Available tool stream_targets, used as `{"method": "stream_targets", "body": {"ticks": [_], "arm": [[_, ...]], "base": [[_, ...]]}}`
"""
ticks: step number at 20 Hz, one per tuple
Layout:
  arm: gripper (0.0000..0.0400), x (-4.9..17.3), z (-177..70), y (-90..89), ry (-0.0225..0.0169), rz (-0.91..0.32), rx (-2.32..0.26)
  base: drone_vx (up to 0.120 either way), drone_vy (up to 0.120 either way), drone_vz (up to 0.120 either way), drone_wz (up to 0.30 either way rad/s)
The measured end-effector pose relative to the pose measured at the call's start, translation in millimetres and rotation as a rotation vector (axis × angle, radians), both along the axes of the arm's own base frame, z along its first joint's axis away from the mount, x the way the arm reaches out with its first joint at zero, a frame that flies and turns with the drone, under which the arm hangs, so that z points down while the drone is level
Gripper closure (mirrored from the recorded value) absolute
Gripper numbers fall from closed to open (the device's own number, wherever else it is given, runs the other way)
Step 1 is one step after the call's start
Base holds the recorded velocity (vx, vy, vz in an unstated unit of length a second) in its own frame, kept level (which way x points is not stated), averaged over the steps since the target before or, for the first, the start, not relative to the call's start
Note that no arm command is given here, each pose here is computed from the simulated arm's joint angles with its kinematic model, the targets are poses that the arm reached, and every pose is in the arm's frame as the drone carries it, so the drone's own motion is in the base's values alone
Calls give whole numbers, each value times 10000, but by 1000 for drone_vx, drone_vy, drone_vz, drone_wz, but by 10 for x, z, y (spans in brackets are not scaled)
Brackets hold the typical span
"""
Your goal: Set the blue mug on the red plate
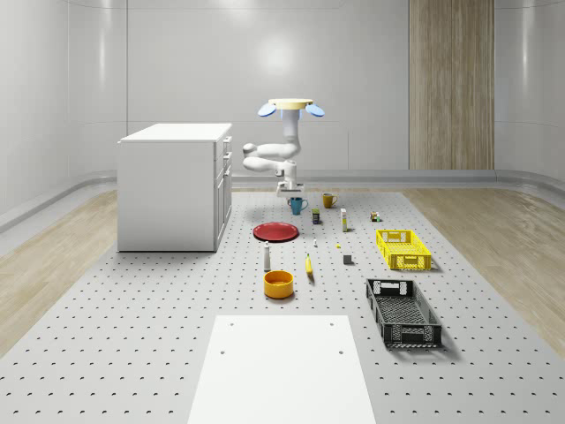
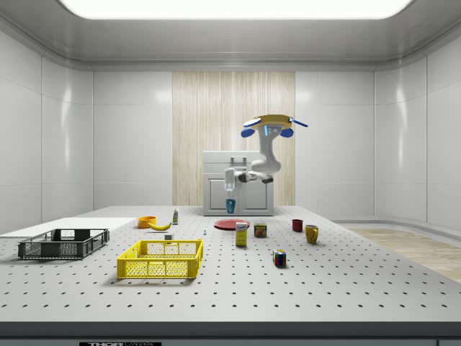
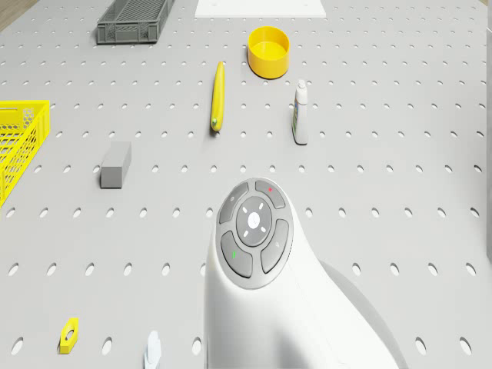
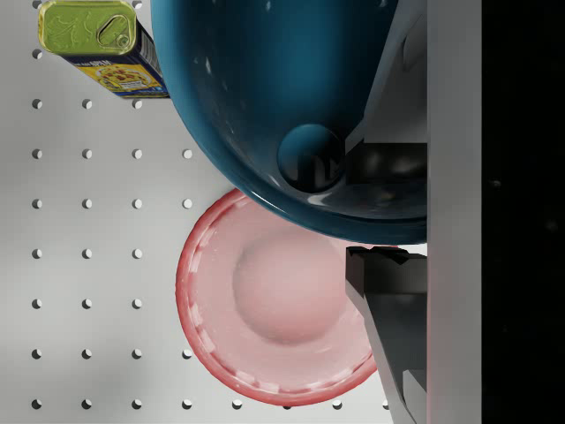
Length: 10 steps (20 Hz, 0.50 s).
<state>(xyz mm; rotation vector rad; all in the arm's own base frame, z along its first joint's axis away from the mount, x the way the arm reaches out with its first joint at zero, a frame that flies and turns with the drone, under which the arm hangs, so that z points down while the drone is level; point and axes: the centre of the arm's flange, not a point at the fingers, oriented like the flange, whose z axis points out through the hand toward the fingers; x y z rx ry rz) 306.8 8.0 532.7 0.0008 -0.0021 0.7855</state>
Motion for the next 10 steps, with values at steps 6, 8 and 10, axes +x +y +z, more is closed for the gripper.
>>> {"method": "stream_targets", "body": {"ticks": [6,8,10], "arm": [[300,0,0,0,0,0,0],[299,0,0,18,0,22,-1],[295,0,0,68,2,121,-5]], "base": [[0,-120,0,0],[0,0,0,0],[0,0,0,0]]}}
